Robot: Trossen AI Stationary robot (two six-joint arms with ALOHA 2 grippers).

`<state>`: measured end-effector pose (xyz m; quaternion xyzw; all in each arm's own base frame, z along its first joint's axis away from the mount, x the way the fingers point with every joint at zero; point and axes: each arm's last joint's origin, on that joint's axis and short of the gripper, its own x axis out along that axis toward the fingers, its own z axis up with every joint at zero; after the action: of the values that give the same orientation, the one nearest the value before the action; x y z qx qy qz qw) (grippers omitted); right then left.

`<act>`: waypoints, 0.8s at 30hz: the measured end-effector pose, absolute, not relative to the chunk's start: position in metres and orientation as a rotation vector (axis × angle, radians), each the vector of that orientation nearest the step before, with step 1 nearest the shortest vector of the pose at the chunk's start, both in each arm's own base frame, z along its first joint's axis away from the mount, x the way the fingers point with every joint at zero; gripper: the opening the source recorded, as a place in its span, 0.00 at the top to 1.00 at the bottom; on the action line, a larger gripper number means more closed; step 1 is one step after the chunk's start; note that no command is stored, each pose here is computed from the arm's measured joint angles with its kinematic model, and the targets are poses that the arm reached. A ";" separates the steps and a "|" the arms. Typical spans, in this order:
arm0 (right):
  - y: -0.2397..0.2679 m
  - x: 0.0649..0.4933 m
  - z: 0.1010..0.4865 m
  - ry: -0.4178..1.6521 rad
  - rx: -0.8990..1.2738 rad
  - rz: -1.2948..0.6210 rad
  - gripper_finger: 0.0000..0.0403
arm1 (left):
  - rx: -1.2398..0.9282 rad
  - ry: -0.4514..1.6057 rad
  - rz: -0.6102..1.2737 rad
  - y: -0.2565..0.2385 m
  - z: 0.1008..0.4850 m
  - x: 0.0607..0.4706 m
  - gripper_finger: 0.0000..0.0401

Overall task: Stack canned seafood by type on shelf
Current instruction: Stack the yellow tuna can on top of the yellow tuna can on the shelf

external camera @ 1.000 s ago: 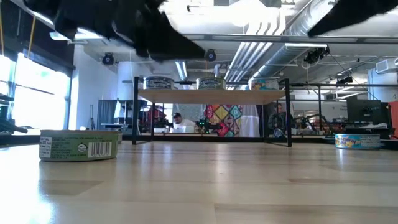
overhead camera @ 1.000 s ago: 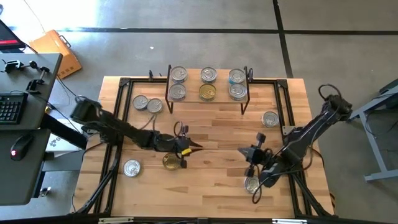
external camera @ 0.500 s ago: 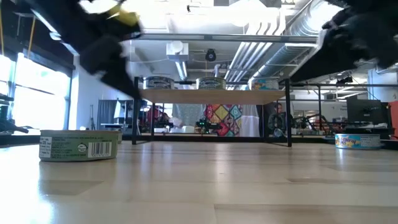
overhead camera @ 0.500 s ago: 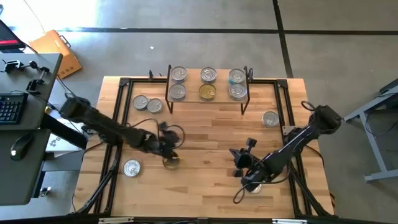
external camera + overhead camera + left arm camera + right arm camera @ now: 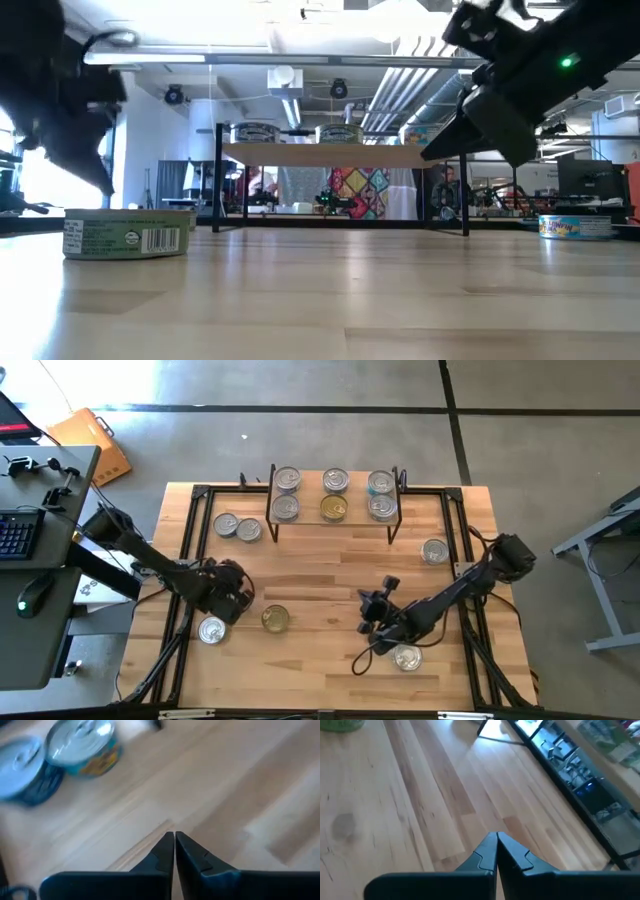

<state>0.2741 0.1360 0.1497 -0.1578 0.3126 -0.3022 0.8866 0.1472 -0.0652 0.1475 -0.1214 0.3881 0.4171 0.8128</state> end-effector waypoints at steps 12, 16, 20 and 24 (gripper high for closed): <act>0.126 0.282 0.153 0.694 -0.424 -0.594 1.00 | -0.220 0.821 0.664 -0.074 0.137 0.160 0.80; 0.120 0.272 0.176 0.628 -0.485 -0.679 1.00 | -0.095 0.656 0.417 -0.090 0.152 0.185 0.79; 0.116 0.256 0.208 0.594 -0.453 -0.666 1.00 | 0.004 0.484 0.280 -0.099 0.170 0.201 0.79; 0.111 0.233 0.234 0.618 -0.367 -0.567 1.00 | 0.027 0.295 0.208 -0.107 0.190 0.211 0.79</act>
<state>0.2331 0.1110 0.2339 -0.1770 0.2986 -0.2737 0.8970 0.2113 -0.1067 0.1904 0.0132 0.1469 0.1034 0.9836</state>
